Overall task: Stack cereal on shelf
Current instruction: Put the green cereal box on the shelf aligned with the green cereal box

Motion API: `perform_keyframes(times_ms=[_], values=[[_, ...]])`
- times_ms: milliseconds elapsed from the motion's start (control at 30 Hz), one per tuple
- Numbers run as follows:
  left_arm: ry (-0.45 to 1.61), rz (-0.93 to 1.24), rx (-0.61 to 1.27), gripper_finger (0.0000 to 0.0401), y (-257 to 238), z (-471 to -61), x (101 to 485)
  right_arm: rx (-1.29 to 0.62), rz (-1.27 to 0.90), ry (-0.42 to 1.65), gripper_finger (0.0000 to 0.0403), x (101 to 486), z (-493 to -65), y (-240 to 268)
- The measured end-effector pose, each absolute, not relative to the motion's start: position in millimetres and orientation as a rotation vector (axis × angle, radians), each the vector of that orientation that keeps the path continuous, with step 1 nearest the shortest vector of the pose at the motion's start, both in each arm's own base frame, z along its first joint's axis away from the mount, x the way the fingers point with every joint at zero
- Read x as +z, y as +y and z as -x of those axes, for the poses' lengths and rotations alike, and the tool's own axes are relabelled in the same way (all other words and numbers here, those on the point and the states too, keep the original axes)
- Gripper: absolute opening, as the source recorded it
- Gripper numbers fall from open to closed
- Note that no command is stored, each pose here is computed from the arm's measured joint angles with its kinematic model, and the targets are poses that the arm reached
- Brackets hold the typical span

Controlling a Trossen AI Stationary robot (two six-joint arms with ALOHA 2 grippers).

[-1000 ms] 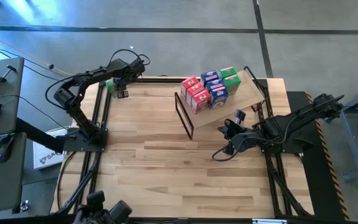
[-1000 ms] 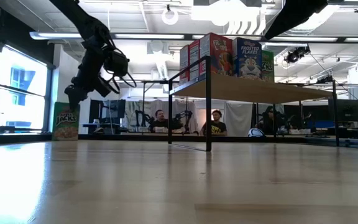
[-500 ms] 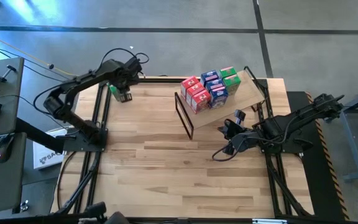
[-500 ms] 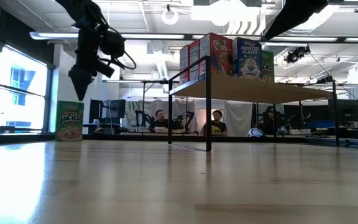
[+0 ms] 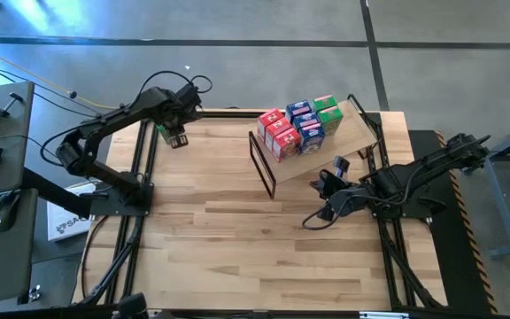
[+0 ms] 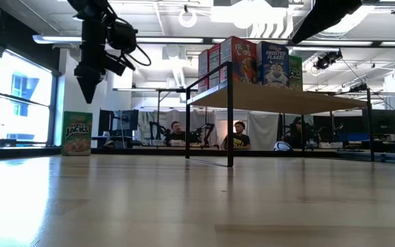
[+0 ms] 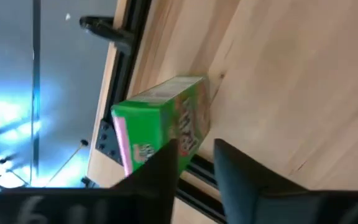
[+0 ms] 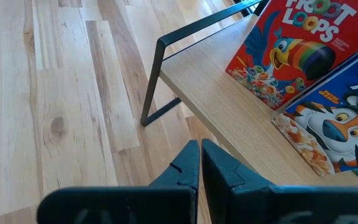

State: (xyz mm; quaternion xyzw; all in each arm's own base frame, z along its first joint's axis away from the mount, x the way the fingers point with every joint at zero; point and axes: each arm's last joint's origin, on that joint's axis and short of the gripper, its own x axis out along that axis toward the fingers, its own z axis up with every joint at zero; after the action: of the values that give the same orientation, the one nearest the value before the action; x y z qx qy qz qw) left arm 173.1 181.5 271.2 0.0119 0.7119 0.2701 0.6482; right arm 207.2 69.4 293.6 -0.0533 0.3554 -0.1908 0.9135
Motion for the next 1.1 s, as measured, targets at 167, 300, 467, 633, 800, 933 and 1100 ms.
perform_keyframes(times_ms=[167,300,467,633,800,933,1100], values=[[1.646,-0.025,0.668,0.0172,191,-169,268,-0.385,0.105,0.734,0.0000,294,-207,70],[1.664,0.009,0.703,0.0226,202,-163,263,-0.381,0.101,0.733,0.0000,294,-208,70],[1.711,0.034,0.735,0.0259,215,-160,253,-0.378,0.100,0.734,0.0000,294,-208,70],[1.731,0.075,0.734,0.0264,225,-158,242,-0.378,0.100,0.734,0.0000,294,-208,70],[1.729,0.079,0.746,0.0264,233,-156,238,-0.376,0.099,0.735,0.0000,294,-208,70],[1.737,0.105,0.717,0.0264,236,-154,234,-0.375,0.098,0.736,0.0000,294,-208,70],[1.733,0.147,0.683,0.0259,238,-154,229,-0.375,0.098,0.736,0.0000,294,-208,70]])
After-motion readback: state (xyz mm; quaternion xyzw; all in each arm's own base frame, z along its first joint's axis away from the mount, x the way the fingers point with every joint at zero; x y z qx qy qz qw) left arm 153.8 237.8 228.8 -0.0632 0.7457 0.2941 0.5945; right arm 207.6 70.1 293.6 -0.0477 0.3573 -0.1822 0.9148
